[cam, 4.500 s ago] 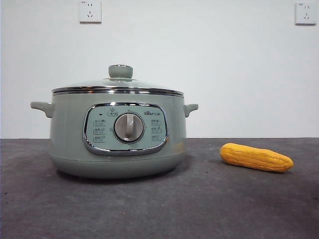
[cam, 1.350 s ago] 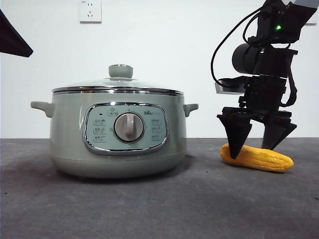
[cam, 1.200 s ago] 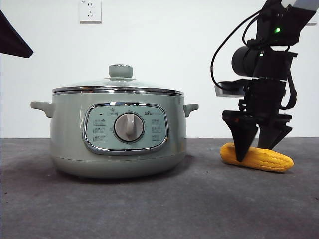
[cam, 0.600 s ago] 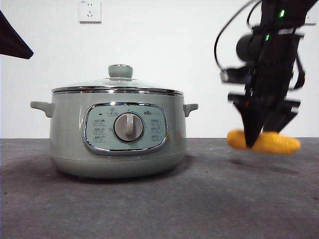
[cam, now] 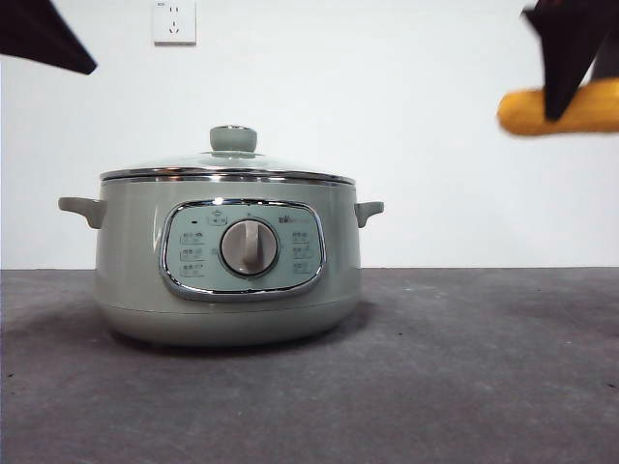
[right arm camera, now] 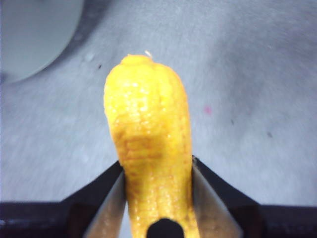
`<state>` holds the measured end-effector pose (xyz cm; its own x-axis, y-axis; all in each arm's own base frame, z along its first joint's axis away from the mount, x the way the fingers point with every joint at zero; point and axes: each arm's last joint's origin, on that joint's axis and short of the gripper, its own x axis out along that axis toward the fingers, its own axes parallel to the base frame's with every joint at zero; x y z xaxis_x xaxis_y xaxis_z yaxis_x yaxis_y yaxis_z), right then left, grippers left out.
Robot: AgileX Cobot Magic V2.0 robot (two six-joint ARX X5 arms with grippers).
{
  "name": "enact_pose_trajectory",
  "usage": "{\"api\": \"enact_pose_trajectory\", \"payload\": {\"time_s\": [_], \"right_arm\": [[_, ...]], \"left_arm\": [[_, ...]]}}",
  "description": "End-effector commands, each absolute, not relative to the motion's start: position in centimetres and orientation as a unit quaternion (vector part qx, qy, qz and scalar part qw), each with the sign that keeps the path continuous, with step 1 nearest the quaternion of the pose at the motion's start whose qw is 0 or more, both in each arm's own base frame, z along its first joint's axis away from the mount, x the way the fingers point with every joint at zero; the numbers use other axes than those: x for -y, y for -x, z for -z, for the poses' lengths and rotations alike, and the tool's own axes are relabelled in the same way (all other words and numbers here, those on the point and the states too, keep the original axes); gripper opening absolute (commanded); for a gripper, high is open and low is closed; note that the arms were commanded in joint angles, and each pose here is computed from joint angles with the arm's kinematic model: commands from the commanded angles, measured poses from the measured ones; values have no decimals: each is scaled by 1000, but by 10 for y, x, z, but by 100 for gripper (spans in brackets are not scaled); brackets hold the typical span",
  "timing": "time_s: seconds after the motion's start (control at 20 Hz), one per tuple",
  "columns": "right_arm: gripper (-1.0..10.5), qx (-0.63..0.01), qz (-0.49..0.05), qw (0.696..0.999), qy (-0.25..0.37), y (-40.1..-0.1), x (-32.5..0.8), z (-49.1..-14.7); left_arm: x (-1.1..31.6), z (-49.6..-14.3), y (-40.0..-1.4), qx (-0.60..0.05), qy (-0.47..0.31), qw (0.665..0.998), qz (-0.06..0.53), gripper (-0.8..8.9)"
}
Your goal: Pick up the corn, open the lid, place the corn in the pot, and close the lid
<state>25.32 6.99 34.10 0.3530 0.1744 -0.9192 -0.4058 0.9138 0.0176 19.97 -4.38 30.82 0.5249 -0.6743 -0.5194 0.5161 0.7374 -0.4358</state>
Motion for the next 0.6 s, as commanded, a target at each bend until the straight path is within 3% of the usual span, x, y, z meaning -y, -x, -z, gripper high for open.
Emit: {"api": "enact_pose_trajectory", "payload": {"time_s": [0.05,0.1,0.2,0.3,0.5,0.6], "right_arm": [[-12,-526,-175,826,102,-238,-66,-354],[-12,-519,-176,830,103,-230,-63,-360],[-12,-510,-178,835,102,-216,-60,-369],[-12,-513,-186,832,97,-202,-57,-374],[-12,-513,-197,830,91,-179,-52,-383],[-12,-505,-197,836,89,-170,-49,-387]], "left_arm": [[51,-318,-213,-363,100,863,337,2],[55,-322,-221,-377,96,860,330,24],[64,-329,-238,-407,80,850,325,248],[75,-336,-255,-431,52,841,321,407],[103,-351,-285,-454,-44,839,296,633],[117,-358,-297,-457,-83,842,274,669]]}}
